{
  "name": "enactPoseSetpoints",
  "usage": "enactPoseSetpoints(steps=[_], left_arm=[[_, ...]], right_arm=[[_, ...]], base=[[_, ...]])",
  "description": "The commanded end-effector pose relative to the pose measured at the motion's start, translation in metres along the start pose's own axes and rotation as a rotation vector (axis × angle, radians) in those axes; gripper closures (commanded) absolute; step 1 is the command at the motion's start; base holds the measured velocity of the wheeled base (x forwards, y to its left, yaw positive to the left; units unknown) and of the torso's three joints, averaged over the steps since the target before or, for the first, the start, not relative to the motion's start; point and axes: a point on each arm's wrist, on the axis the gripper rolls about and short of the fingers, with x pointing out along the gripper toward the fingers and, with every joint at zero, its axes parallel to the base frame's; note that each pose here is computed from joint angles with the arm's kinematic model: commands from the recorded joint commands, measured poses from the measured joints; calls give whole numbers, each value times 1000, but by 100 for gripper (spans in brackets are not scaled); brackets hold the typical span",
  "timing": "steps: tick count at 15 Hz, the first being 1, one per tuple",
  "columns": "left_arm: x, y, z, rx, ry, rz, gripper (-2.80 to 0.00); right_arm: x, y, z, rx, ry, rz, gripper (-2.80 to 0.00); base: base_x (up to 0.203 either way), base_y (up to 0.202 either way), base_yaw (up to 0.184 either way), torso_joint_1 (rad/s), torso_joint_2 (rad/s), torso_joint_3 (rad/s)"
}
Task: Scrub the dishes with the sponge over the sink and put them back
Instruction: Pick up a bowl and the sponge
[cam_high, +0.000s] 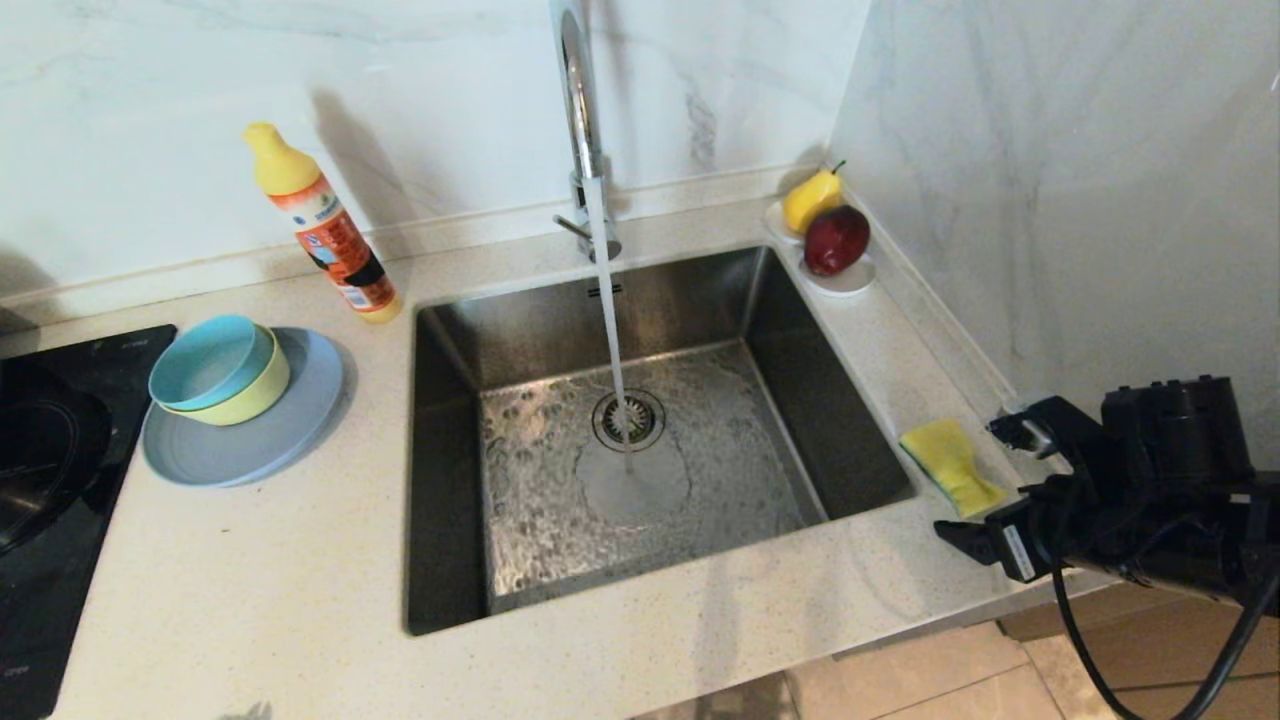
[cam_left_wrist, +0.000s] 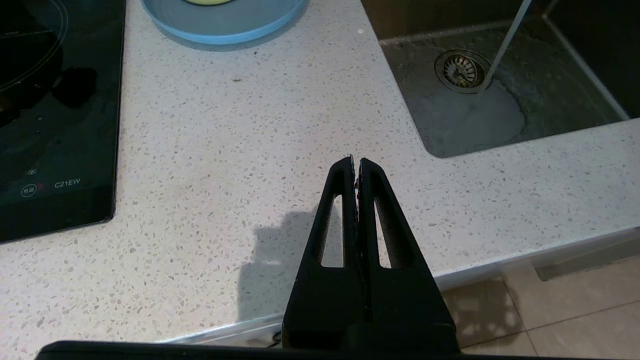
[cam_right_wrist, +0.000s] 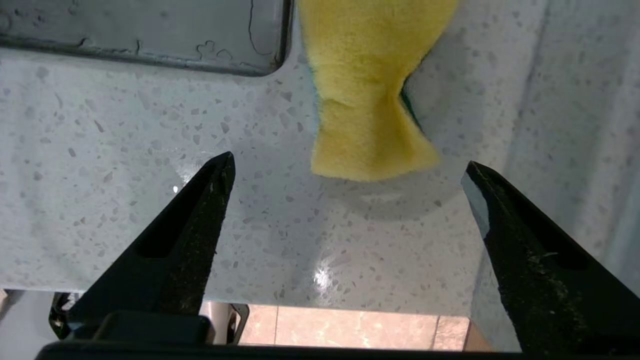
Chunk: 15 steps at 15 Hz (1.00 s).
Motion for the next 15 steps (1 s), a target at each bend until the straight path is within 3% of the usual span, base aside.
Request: enactPoseSetpoints(steps=[1, 12, 13, 15], left_arm=[[1, 0, -4, 1, 16, 1, 0], [1, 0, -4, -1, 16, 1, 0], [1, 0, -4, -1, 16, 0, 0], [1, 0, -4, 1, 16, 1, 0]], right_arm=[[4, 0, 1, -3, 0, 4, -280], [16, -1, 7, -4, -14, 9, -280], [19, -1, 7, -4, -18, 8, 0], [22, -1, 8, -6, -34, 5, 0]], base=[[0, 0, 0, 0, 0, 0], [0, 0, 0, 0, 0, 0], [0, 0, 0, 0, 0, 0], [0, 0, 0, 0, 0, 0]])
